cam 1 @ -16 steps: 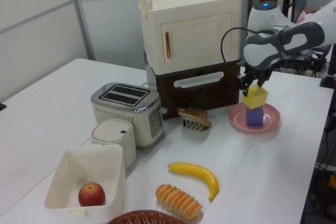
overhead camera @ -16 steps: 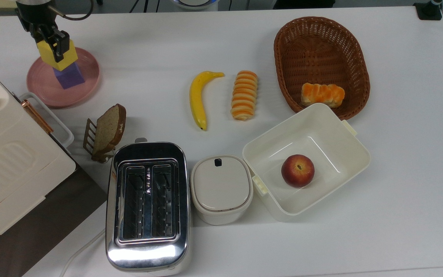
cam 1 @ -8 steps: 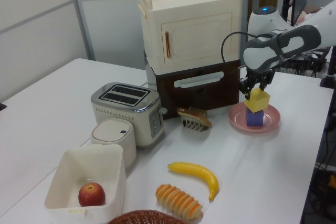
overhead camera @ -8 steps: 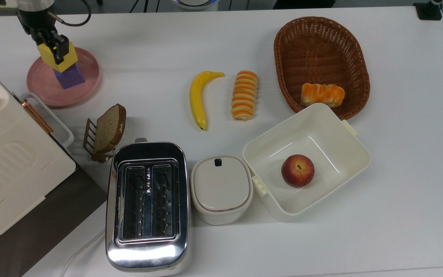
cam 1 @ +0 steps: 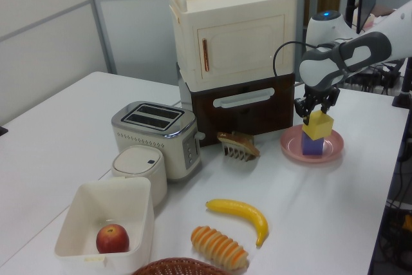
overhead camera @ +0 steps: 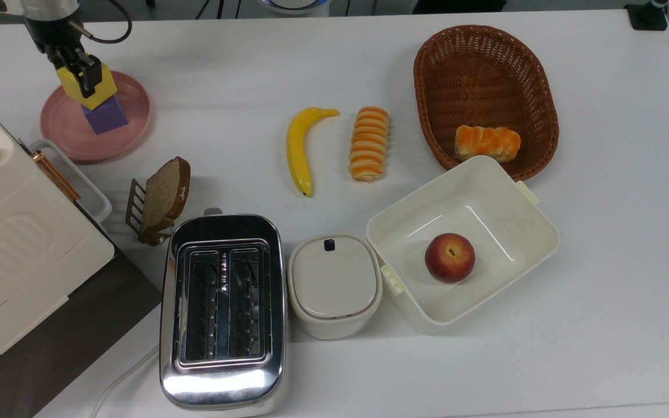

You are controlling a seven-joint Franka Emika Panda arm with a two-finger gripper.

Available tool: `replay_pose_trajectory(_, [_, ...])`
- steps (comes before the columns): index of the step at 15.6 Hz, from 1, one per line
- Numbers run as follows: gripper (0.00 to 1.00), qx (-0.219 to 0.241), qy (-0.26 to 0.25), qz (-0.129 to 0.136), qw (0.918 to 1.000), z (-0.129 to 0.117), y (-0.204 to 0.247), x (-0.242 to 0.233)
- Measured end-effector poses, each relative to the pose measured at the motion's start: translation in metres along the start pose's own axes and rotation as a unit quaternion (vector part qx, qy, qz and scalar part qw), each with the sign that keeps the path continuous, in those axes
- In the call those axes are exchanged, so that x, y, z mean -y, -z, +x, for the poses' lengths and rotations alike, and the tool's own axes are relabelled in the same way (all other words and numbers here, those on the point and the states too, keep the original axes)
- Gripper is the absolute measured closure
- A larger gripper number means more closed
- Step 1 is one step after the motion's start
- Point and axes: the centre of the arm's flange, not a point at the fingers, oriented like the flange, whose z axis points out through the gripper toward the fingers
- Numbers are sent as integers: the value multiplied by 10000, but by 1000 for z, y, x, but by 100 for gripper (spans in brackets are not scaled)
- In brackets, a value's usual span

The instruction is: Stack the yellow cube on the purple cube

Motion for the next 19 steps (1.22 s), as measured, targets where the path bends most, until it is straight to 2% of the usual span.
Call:
replay_pose_trajectory(8, [38,5,21,1,10000,0,-1,2])
replay_pose_trajectory(12, [0,44,60,-12,10000,-1,-5,7])
replay_pose_trajectory(16, [0,37,88,-7,10000,0,-5,11])
replay_pose_trajectory(19, [0,-139,141,85,9998,4,14,34])
